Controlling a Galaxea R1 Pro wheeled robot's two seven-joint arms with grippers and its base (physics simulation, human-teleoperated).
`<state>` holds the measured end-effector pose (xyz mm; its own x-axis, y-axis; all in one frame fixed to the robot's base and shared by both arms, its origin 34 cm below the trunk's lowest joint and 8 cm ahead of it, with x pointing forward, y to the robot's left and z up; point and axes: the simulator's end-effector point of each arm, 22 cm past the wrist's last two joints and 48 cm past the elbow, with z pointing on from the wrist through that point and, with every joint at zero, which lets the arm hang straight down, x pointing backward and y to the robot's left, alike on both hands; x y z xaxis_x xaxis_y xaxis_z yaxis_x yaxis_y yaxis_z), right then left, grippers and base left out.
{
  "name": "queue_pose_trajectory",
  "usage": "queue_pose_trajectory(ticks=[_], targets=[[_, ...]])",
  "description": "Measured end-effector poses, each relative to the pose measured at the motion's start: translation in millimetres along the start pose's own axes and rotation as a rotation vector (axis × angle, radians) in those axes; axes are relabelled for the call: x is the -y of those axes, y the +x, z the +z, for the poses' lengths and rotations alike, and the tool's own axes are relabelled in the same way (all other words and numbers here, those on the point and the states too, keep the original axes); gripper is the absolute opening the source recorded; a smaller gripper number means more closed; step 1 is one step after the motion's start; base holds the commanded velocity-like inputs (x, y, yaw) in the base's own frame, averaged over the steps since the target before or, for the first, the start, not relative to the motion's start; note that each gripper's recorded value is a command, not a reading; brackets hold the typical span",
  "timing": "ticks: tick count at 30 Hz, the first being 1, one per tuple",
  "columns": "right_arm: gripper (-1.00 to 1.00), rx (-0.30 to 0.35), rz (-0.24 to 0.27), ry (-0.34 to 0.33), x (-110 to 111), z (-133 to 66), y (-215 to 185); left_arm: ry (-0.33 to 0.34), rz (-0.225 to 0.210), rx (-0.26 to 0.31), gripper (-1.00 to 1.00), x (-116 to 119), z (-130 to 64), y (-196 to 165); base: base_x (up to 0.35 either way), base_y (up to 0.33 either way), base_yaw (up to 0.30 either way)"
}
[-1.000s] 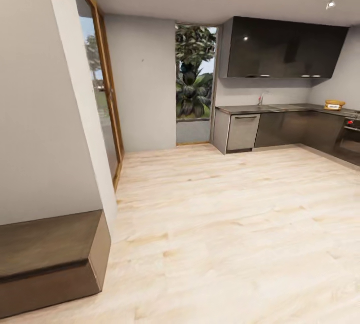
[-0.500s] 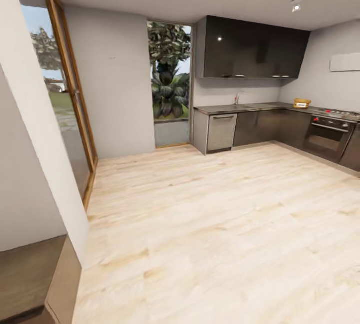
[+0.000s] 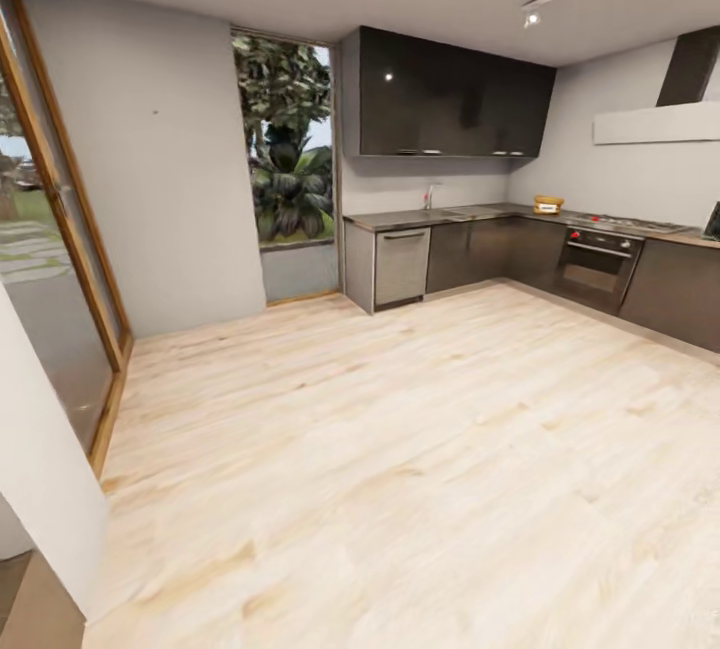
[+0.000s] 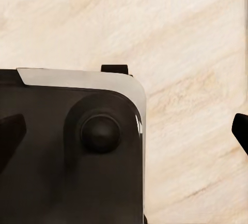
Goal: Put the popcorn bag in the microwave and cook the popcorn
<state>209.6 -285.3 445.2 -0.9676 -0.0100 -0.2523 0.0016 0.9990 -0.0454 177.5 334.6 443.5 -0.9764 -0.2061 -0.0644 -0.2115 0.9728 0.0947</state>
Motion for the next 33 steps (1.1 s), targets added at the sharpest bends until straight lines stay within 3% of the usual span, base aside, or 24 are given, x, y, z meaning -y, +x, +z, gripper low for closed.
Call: queue_pose_trajectory(ticks=[33], targets=[[1.00,0.000,0.000,0.000,0.0,0.0,0.0,0.000,0.000,-0.001,1.00,-0.2,0.0,1.0,0.345,0.000,-0.272]])
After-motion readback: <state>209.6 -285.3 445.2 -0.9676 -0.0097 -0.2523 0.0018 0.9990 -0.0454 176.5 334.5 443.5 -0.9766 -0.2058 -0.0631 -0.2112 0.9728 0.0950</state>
